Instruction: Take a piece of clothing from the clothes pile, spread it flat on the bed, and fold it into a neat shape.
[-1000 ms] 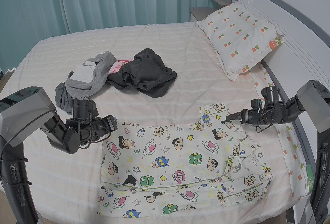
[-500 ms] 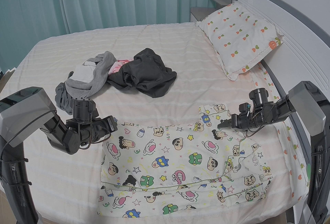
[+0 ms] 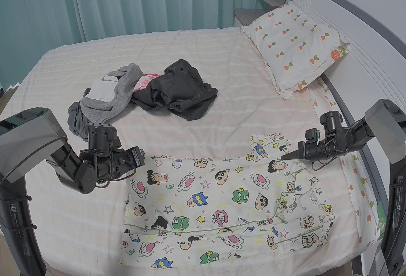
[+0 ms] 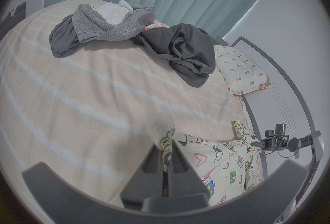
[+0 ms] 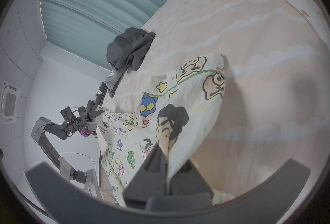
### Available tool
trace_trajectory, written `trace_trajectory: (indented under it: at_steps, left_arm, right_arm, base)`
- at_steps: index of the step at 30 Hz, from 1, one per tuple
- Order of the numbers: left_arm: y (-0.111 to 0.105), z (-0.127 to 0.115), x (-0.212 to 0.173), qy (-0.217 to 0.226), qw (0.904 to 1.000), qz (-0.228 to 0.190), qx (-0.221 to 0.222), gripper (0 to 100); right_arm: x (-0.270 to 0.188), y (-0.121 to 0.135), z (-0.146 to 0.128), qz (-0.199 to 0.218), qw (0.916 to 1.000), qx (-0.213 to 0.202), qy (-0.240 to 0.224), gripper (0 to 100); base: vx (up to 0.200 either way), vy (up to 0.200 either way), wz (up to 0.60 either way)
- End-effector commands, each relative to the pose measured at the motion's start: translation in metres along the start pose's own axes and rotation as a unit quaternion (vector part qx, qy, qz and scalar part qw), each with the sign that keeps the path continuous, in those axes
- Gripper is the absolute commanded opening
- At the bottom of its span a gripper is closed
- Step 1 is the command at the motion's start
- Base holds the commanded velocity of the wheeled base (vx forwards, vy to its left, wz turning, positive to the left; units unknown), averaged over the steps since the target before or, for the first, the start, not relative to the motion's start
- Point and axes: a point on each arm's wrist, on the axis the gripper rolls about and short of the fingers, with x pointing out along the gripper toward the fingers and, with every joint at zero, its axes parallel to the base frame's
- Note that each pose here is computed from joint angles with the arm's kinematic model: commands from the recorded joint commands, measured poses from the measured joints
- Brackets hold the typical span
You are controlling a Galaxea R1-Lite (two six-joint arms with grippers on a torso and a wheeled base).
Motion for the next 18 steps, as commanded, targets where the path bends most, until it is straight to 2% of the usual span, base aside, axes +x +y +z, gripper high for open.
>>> trace_trajectory:
  at_steps: [1, 10, 18]
  left_arm:
    - [-0.007, 0.003, -0.012, -0.006, 1.0, -0.007, 0.004, 0]
    - [-0.008, -0.001, -0.023, -0.001, 1.0, -0.006, 0.008, 0]
    - [-0.005, -0.009, -0.032, 0.011, 0.9999, 0.0, 0.005, 0]
  right_arm:
    - [-0.021, -0.003, -0.001, 0.001, 0.9999, 0.001, -0.012, 0]
    - [-0.032, 0.002, -0.015, 0.018, 0.9992, -0.018, -0.031, 0]
    - [-0.04, 0.01, -0.04, 0.008, 0.9964, -0.075, -0.039, 0]
  base:
    - [0.0, 0.0, 0.0]
    - [0.0, 0.0, 0.0]
    - [0.0, 0.0, 0.0]
